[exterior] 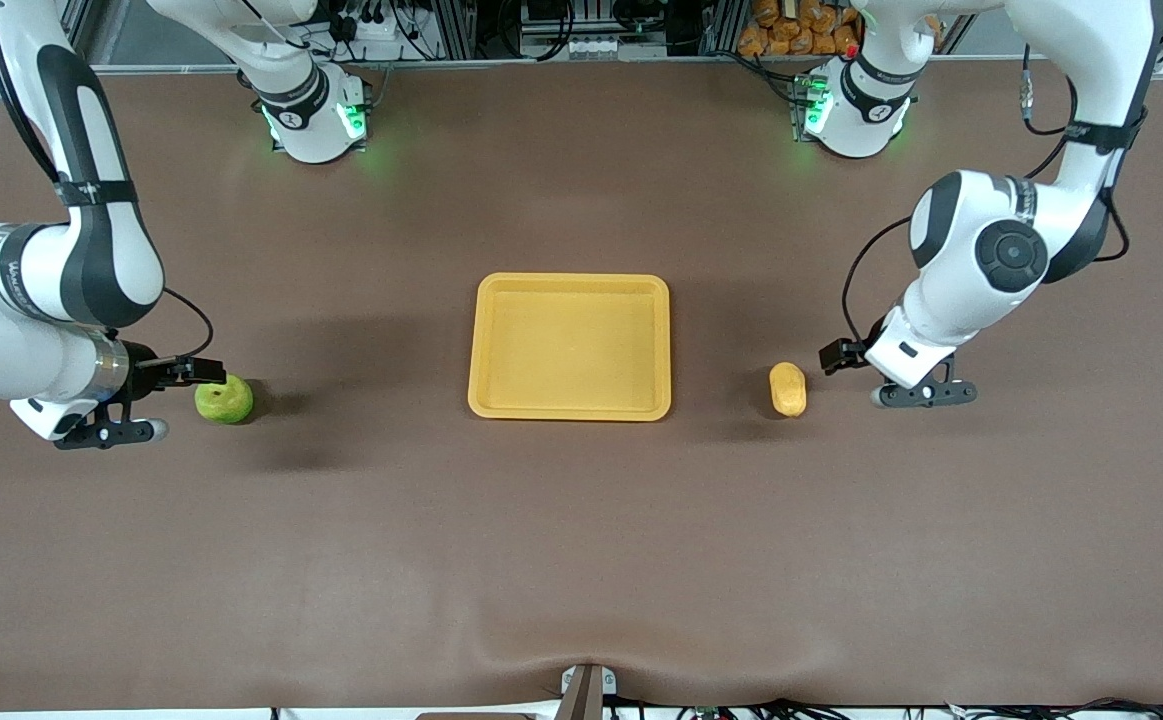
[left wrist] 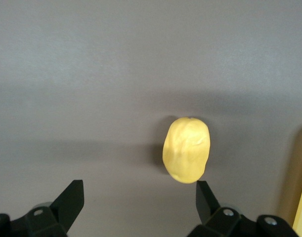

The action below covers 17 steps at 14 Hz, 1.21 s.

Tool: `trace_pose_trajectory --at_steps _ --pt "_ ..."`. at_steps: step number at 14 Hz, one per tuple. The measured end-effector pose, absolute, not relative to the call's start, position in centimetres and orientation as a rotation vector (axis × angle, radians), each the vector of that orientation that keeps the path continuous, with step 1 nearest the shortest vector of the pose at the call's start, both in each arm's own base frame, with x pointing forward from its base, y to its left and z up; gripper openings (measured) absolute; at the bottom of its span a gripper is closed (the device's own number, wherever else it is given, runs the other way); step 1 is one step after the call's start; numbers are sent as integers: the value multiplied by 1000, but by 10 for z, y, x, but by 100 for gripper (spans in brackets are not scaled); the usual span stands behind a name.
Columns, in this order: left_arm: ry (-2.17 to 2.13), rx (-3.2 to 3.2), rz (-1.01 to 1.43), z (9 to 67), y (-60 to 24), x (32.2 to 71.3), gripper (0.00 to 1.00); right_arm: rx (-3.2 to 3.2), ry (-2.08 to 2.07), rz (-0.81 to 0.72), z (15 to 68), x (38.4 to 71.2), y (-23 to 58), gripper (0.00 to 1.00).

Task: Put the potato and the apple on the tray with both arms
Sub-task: 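Reach the right gripper to the apple while the left gripper reaches the potato, then lower and close the right gripper on the apple while the left grasps potato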

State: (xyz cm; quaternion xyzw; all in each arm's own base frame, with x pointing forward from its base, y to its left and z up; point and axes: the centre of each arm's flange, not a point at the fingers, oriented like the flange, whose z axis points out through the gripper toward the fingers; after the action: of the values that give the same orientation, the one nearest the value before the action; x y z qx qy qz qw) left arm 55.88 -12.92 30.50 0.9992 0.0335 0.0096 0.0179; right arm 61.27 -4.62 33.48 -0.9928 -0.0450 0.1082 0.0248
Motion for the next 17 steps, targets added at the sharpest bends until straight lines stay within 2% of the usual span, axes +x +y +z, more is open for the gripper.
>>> trace_pose_trajectory --at_steps 5,11,14,17 --pt "170 3062 56 259 -165 558 100 -3056 -109 392 303 610 -66 100" --pt "182 3036 54 215 -172 557 98 -3058 -129 344 280 611 -88 100" --pt "183 3033 46 206 -176 556 92 -3079 -123 258 262 609 -86 100" --pt "183 3033 32 199 -177 554 87 -3082 -88 256 250 603 -85 100"
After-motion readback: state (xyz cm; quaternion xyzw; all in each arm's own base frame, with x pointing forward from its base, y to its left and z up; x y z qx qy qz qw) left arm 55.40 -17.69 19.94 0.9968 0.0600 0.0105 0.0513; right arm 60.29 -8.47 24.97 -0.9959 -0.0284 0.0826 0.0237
